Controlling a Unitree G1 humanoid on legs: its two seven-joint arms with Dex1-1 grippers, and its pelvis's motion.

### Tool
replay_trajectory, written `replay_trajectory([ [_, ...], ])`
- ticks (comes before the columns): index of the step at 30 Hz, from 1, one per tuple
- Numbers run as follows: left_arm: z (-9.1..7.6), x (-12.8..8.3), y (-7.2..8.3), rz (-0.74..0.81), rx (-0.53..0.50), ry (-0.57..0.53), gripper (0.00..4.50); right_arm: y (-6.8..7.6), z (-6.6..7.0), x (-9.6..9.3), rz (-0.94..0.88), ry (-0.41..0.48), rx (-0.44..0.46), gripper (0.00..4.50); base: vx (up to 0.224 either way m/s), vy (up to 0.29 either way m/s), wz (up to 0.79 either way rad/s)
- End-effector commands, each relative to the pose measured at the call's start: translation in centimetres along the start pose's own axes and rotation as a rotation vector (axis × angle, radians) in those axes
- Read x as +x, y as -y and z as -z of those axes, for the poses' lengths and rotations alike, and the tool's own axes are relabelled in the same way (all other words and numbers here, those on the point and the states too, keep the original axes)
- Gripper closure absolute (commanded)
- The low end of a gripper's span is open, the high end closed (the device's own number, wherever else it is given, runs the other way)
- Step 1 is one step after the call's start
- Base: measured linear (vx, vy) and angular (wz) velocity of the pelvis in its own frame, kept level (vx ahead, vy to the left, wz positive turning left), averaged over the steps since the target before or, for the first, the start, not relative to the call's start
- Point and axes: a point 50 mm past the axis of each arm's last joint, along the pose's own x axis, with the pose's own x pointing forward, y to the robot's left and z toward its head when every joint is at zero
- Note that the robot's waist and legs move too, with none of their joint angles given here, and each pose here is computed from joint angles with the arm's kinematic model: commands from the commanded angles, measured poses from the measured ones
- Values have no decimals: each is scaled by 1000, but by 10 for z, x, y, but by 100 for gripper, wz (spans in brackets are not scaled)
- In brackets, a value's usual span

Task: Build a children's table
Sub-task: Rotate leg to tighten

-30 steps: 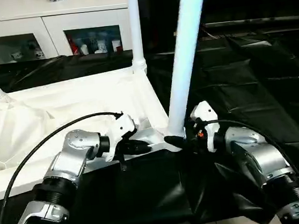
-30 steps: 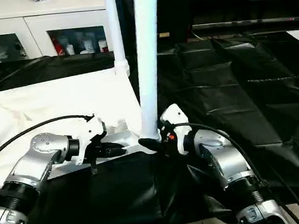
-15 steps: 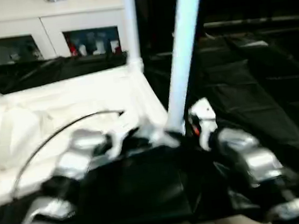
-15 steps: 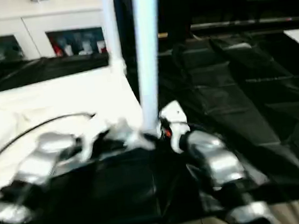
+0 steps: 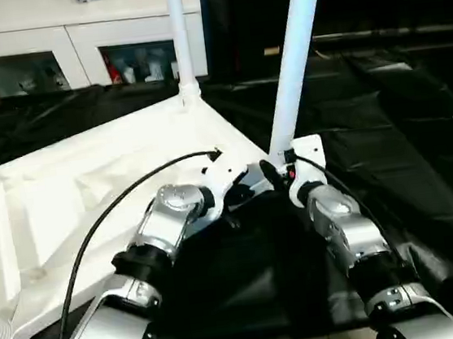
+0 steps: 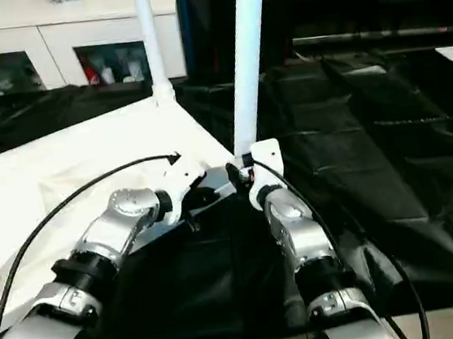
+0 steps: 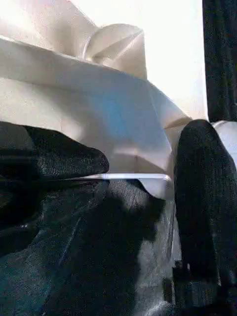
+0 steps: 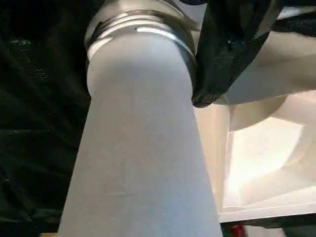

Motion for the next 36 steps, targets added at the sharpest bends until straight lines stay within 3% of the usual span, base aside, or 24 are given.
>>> replay_trajectory([
  [1, -5, 2, 7, 55, 21, 52, 450, -16, -5, 3, -118, 24, -10, 100, 0, 0, 0],
  [4, 4, -8, 2, 77, 35, 37, 450, -10, -11, -3, -212, 33, -60, 86, 0, 0, 0],
  [5, 7, -12, 1, 89, 38, 34, 450, -8, -11, -5, -253, 19, -90, 60, 0, 0, 0],
  [9, 17, -30, -3, 166, 48, 48, 450, 4, -9, -22, -403, -61, -225, 60, 0, 0, 0],
  [15, 18, -48, 3, 322, 54, 87, 450, 13, -12, -38, -531, -89, -262, 60, 0, 0, 0],
  [23, 22, -56, 0, 345, 60, 75, 450, 15, -7, -45, -591, -151, -300, 60, 0, 0, 0],
  [31, 20, -56, 1, 346, 58, 80, 450, 11, -8, -44, -593, -138, -271, 123, 0, 0, 0],
  [32, 20, -56, 1, 346, 58, 80, 450, 11, -9, -44, -594, -137, -268, 147, 0, 0, 0],
  [36, 20, -56, 1, 347, 55, 79, 450, 10, -8, -44, -596, -134, -252, 163, 0, 0, 0],
])
